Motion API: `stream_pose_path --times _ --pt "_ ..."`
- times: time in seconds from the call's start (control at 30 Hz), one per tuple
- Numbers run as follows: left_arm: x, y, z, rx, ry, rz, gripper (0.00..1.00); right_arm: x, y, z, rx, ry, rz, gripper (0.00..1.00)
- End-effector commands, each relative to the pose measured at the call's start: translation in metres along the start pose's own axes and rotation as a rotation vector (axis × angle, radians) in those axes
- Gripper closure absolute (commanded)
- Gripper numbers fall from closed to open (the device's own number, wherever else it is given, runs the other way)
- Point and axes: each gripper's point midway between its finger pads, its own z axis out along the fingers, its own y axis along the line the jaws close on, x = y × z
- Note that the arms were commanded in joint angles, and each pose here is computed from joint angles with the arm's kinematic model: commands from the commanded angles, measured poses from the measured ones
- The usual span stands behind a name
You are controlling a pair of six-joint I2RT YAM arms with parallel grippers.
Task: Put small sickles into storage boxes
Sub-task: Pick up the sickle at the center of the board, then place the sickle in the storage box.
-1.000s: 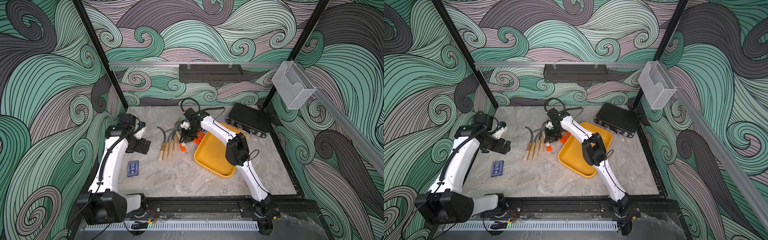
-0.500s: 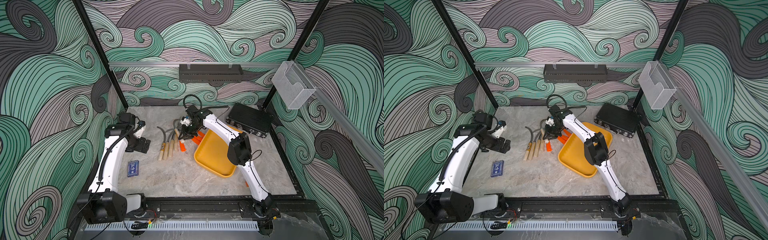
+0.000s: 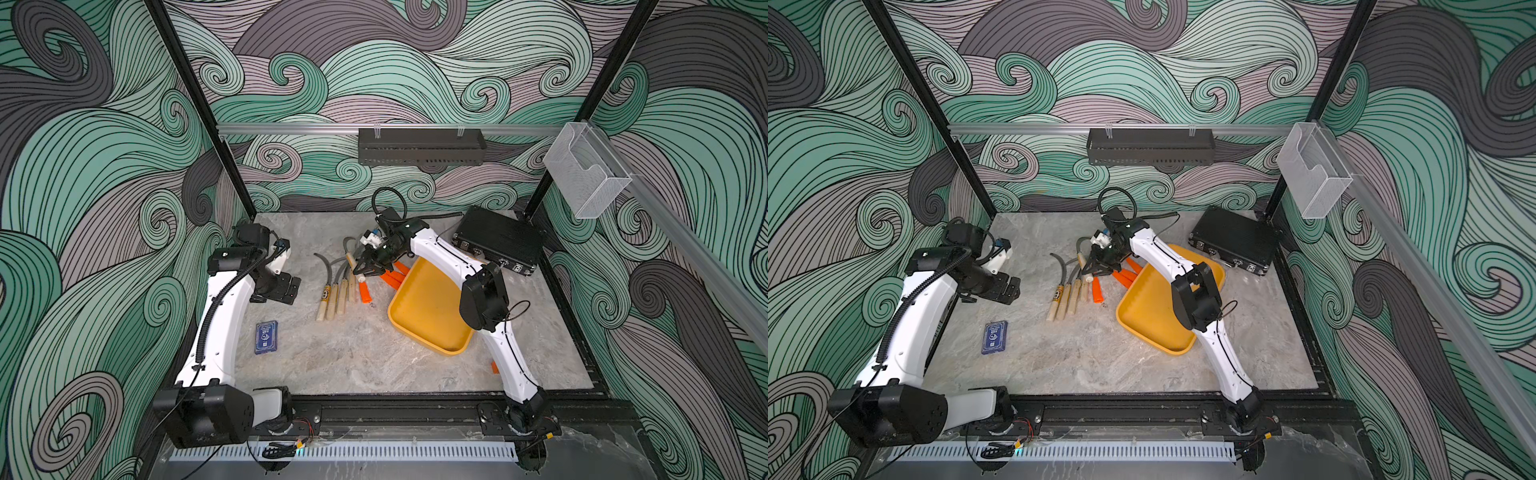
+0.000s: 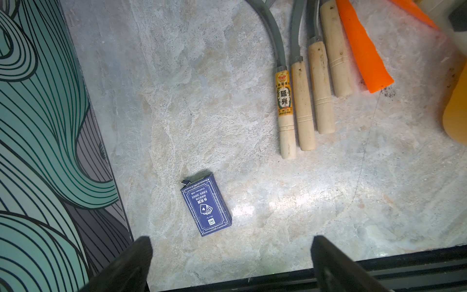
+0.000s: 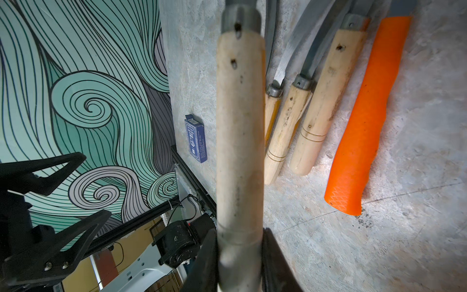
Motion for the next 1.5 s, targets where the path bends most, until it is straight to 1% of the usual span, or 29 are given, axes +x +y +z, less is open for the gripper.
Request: stream_pose_path --times 0.0,0.3,0.5,0.67,0.9,1.2,1.47 --pt "-0.004 0.000 -0.010 -0.001 -0.011 -0.005 0.01 -0.007 0.045 -0.030 -0.135 -0.063 -0.064 0.84" --pt "-0.005 0.001 -0.012 -0.004 -0.016 -0.007 0.01 -0.003 0.061 -0.043 -0.231 -0.074 -0.074 0.84" --pt "-0.008 0.001 -0.015 -0.005 -0.030 -0.008 0.01 0.008 0.063 -0.053 -0.248 -0.079 -0.078 0.84" --pt "-0.014 0.004 -0.019 -0.017 -0.053 0.000 0.02 0.027 0.064 -0.067 -0.252 -0.083 -0.083 0.84" --pt "-0.029 0.007 -0.028 -0.028 -0.119 0.004 0.01 0.056 0.067 -0.100 -0.252 -0.116 -0.093 0.83" --pt "-0.046 0.008 -0.042 -0.010 -0.160 -0.007 0.01 0.096 0.044 -0.146 -0.220 -0.184 -0.052 0.83" --pt "-0.054 0.006 -0.047 0.008 -0.174 -0.007 0.01 0.133 0.006 -0.184 -0.135 -0.278 0.008 0.82"
